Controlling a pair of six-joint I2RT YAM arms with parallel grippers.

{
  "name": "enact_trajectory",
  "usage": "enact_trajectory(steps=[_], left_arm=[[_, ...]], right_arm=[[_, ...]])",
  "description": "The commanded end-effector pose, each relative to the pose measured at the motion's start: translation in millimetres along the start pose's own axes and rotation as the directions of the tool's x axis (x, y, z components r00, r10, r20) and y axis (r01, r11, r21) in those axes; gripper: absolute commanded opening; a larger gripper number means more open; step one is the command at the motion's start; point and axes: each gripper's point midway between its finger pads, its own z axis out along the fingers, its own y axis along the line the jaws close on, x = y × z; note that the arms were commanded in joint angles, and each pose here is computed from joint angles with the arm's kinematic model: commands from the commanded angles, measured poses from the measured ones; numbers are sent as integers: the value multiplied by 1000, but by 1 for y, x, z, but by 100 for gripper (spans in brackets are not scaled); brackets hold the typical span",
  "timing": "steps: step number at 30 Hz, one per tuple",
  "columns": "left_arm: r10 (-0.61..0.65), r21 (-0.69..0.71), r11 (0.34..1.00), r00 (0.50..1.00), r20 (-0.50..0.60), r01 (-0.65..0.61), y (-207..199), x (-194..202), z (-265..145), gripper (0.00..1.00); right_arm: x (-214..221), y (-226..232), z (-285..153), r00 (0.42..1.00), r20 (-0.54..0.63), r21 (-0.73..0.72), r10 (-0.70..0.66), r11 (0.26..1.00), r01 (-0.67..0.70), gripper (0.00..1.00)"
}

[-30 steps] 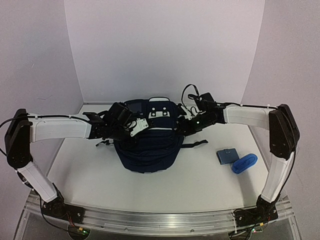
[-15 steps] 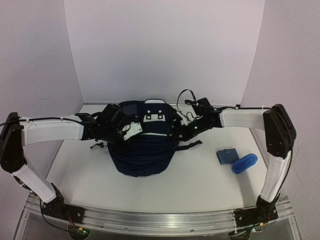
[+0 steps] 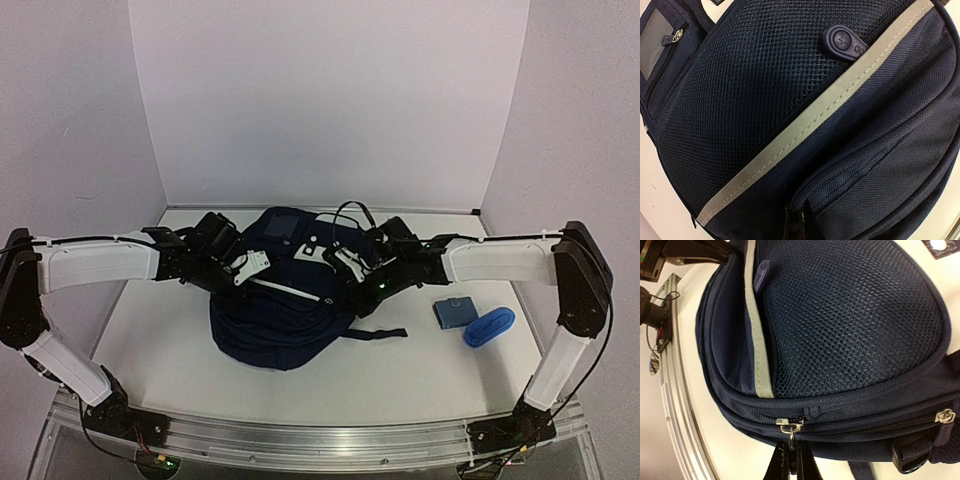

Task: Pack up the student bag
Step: Zip the student bag at the center of the board, then adjust the student bag at the center of the board.

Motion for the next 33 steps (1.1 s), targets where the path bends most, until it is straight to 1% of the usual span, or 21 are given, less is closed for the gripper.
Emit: enact_trajectory(steps=[1, 2, 4, 6, 7, 8, 10, 11, 13, 14, 15, 18, 20, 22, 23, 24, 25, 27, 29, 31, 33], left_arm=[[-71, -130, 990, 991, -110, 57, 27, 43, -13, 0], [-57, -133, 990, 990, -128, 40, 26, 50, -13, 0], [-36, -128, 992, 987, -156, 16, 23, 60, -12, 0], [-13, -125, 992, 984, -180, -10, 22, 68, -12, 0], [-1, -129, 991, 984, -179, -23, 23, 68, -12, 0], [6, -135, 990, 985, -175, -30, 24, 66, -12, 0], [15, -143, 989, 985, -170, -40, 28, 62, -12, 5], [18, -144, 989, 986, -168, -43, 29, 60, -12, 9], [12, -150, 988, 986, -166, -38, 31, 56, -13, 19], [-8, -163, 986, 988, -152, -18, 35, 51, -16, 26], [-42, -179, 984, 990, -133, 18, 38, 47, -20, 35], [-164, -218, 964, 985, -48, 150, 48, 27, -40, 51], [-293, -236, 928, 956, 9, 287, 54, 18, -54, 60], [-414, -244, 878, 909, 49, 413, 57, 14, -64, 76], [-499, -243, 832, 864, 68, 499, 58, 14, -67, 83], [-556, -242, 795, 828, 75, 556, 58, 15, -68, 86], [-620, -242, 748, 781, 76, 618, 57, 18, -67, 89], [-725, -245, 655, 686, 66, 715, 53, 26, -63, 92], [-820, -230, 543, 569, 63, 807, 46, 32, -58, 94], [-885, -203, 444, 463, 55, 873, 36, 37, -52, 98], [-930, -204, 348, 365, 51, 915, 30, 45, -49, 100]], right_arm=[[-30, -90, -36, 994, 79, 240, 82, 966, -98, 0], [-32, -104, -42, 990, 92, 258, 104, 958, -125, 0], [-34, -108, -48, 990, 92, 243, 103, 962, -123, 12], [-39, -83, -51, 991, 100, 126, 94, 986, -107, 34], [-43, -73, -53, 990, 104, 73, 95, 992, -103, 48], [-48, -63, -57, 990, 111, 26, 91, 995, -95, 59], [-66, -56, -65, 989, 129, -2, 71, 997, -71, 71], [-72, -56, -66, 990, 127, -5, 64, 998, -64, 75], [-104, -65, -76, 984, 177, 20, 30, 999, -34, 83], [-115, -73, -76, 981, 192, 41, 25, 999, -33, 86], [-131, -81, -79, 975, 220, 61, 15, 998, -29, 88], [-164, -104, -70, 964, 265, 99, 5, 995, -32, 91], [-181, -116, -58, 959, 284, 102, 9, 994, -39, 91], [-197, -134, -44, 951, 307, 121, 18, 991, -58, 91], [-201, -143, -36, 949, 314, 131, 29, 989, -74, 91], [-201, -157, -21, 950, 309, 150, 39, 985, -89, 92], [-211, -163, -21, 942, 333, 161, 37, 982, -96, 93], [-215, -183, -2, 934, 353, 177, 60, 976, -129, 93], [-227, -195, 2, 916, 397, 200, 53, 969, -143, 96], [-226, -209, 14, 906, 418, 209, 62, 964, -163, 98], [-223, -217, 26, 902, 425, 202, 76, 963, -177, 98]])
